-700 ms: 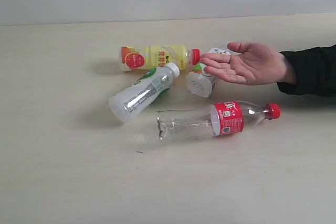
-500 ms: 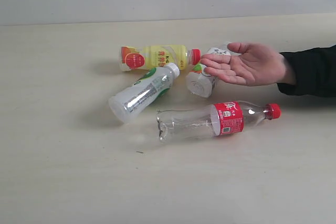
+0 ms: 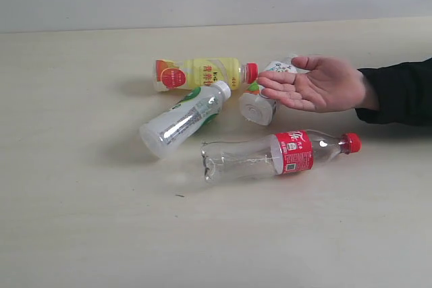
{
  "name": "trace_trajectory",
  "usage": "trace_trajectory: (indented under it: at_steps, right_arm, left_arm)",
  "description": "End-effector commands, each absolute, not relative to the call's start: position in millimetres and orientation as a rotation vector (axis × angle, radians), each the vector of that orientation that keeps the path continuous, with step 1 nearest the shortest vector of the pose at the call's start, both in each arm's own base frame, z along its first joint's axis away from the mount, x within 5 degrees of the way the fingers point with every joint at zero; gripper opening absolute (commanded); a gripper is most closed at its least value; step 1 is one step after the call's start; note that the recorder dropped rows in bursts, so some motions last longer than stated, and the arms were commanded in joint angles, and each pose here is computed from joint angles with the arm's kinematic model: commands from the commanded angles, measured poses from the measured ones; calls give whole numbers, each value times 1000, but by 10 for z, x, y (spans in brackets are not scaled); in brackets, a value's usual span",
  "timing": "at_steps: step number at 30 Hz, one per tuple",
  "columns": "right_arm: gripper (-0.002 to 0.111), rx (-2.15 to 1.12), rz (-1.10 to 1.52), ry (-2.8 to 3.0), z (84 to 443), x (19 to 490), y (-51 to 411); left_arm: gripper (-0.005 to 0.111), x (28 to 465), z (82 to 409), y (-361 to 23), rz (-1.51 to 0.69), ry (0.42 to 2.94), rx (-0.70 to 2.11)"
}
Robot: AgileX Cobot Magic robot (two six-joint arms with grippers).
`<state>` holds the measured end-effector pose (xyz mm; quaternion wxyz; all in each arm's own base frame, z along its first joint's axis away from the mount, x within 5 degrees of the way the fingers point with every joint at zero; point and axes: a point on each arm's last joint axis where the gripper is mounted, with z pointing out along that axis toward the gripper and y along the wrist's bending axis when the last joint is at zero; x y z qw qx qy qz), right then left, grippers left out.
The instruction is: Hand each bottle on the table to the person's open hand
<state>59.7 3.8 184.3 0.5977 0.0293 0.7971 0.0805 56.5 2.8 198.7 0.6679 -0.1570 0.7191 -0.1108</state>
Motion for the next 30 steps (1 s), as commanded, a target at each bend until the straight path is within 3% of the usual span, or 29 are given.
trace_trajectory:
  at_steps: [1,5,9,15,18,24,30]
  right_arm:
    - [0,68,183,1852,1830,604,39]
    - [0,68,183,1852,1830,604,39]
    - [0,68,183,1852,1830,604,39]
    - [0,68,183,1852,1830,604,39]
    - [0,68,183,1852,1830,604,39]
    - [0,68,183,1850,1832,604,39]
    - [0,68,183,1850,1832,604,39]
  left_arm:
    - [0,561,2132,26,-430,1426,-461]
    - [0,464,2465,47,-617,1022,-459]
    - [0,317,2865,55,-769,791,-449]
    - [0,616,3808,21,-583,964,-358]
    - [0,1170,4089,25,-450,1226,-345]
    - [0,2288,3781,-161,-222,1906,-341]
    - [0,2841,3334,-947,-152,2344,212]
